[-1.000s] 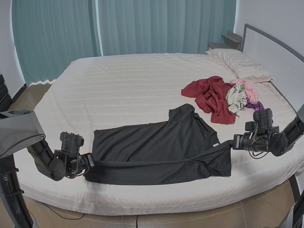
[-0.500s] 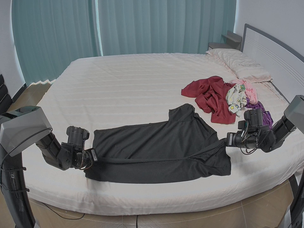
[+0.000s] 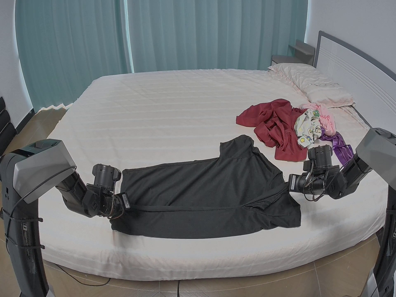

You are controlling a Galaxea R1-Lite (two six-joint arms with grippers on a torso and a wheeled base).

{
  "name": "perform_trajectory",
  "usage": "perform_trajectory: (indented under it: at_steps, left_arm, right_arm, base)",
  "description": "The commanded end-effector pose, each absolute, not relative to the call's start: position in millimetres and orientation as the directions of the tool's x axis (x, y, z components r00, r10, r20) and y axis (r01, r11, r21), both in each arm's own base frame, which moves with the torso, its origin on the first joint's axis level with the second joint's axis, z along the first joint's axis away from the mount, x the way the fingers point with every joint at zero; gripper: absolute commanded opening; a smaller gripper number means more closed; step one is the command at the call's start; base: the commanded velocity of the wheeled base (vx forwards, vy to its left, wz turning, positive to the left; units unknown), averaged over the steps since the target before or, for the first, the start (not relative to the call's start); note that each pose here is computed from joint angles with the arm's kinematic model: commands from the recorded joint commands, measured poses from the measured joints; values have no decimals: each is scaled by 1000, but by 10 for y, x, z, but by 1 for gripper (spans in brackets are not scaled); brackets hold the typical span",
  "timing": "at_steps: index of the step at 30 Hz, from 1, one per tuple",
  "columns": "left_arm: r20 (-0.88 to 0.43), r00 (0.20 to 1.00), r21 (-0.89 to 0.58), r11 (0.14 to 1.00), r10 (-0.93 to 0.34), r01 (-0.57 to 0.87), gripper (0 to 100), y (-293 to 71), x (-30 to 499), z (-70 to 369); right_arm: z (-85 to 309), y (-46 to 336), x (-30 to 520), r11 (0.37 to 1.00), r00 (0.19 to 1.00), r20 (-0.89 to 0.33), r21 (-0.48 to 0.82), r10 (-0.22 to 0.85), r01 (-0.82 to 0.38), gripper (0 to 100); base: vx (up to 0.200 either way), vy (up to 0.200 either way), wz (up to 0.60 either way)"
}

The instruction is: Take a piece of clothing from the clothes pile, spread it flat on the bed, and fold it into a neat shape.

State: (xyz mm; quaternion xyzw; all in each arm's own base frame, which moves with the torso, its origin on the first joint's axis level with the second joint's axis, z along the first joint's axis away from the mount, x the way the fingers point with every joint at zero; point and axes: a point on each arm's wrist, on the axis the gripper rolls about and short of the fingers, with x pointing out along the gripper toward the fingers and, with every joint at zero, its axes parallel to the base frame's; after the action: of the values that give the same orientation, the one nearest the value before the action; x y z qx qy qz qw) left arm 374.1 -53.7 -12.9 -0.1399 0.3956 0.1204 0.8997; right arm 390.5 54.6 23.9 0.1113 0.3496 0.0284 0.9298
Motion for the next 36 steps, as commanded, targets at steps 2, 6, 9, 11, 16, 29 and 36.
perform_trajectory:
  at_steps: [2,6,9,11,16,29,36]
  left_arm:
    - [-756,645,-150,932,107,-331,100,-539,3753,-169]
    - [-756,645,-155,926,113,-344,100,-505,3759,-163]
    - [-761,638,-150,924,118,-351,100,-478,3735,-167]
    - [-759,639,-153,921,123,-358,100,-446,3712,-130]
    - [-735,672,-238,890,97,-388,100,-293,3503,224]
    - [-746,651,-544,692,-141,-474,100,-397,2900,206]
    - [-709,664,-626,646,-239,-437,100,-673,2909,105]
  right_arm:
    - [81,578,3937,973,733,-667,229,136,28,100]
    - [92,630,3996,958,745,-652,281,143,63,100]
    - [122,637,4046,942,757,-638,322,142,95,100]
    - [172,644,4050,920,766,-627,369,143,130,100]
    - [451,685,3988,798,794,-586,551,162,244,100]
    - [-25,978,3914,705,707,-679,599,195,381,100]
    - [-157,918,3929,668,692,-699,603,178,437,100]
  base:
    - [0,0,0]
    - [0,0,0]
    - [0,0,0]
    - [0,0,0]
    - [0,0,0]
    - [0,0,0]
    - [0,0,0]
